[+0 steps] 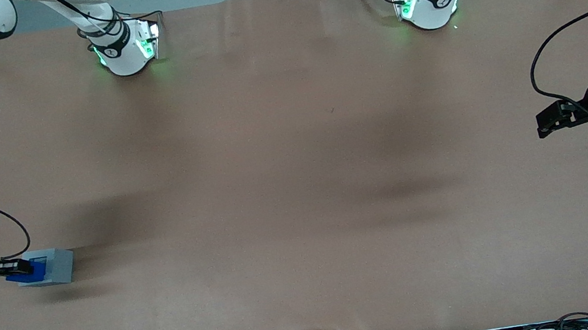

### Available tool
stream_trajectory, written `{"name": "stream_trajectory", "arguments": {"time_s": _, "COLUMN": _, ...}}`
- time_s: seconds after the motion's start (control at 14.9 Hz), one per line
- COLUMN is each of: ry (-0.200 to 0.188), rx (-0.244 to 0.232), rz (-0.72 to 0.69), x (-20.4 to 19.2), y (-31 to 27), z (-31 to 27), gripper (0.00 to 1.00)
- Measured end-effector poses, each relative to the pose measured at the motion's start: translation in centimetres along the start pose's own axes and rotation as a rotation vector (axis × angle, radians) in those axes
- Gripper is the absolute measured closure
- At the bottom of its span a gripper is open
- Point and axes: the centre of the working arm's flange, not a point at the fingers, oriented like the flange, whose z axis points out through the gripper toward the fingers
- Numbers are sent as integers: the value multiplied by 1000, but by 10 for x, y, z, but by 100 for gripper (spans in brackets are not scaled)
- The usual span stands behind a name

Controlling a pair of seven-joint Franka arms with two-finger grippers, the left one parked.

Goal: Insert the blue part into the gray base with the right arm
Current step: 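Lower the blue block into the gray base's hole, pressing down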

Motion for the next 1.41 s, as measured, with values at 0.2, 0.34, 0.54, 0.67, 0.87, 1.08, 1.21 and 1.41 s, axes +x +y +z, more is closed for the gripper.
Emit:
{"name": "stream_trajectory", "arguments": {"time_s": 0.2, "ry": 0, "rx": 4, "rz": 8, "x": 0, "y": 2, "z": 0, "gripper": 49}}
{"name": "stream_trajectory", "arguments": {"time_s": 0.34, "ry": 0, "rx": 5, "rz": 11, "x": -1, "y": 2, "z": 0, "gripper": 49}}
{"name": "stream_trajectory", "arguments": {"time_s": 0.54, "ry": -9, "rx": 8, "rz": 19, "x": -2, "y": 2, "z": 0, "gripper": 49}}
{"name": "stream_trajectory", "arguments": {"time_s": 0.67, "ry": -24, "rx": 12, "rz": 35, "x": -3, "y": 3, "z": 0, "gripper": 49}}
{"name": "stream_trajectory", "arguments": {"time_s": 0.87, "ry": -35, "rx": 15, "rz": 42, "x": -4, "y": 3, "z": 0, "gripper": 49}}
{"name": "stream_trajectory", "arguments": {"time_s": 1.08, "ry": -36, "rx": 14, "rz": 41, "x": -4, "y": 3, "z": 0, "gripper": 49}}
{"name": "stream_trajectory", "arguments": {"time_s": 1.21, "ry": -36, "rx": 12, "rz": 38, "x": -4, "y": 3, "z": 0, "gripper": 49}}
{"name": "stream_trajectory", "arguments": {"time_s": 1.41, "ry": -40, "rx": 0, "rz": 26, "x": -3, "y": 1, "z": 0, "gripper": 49}}
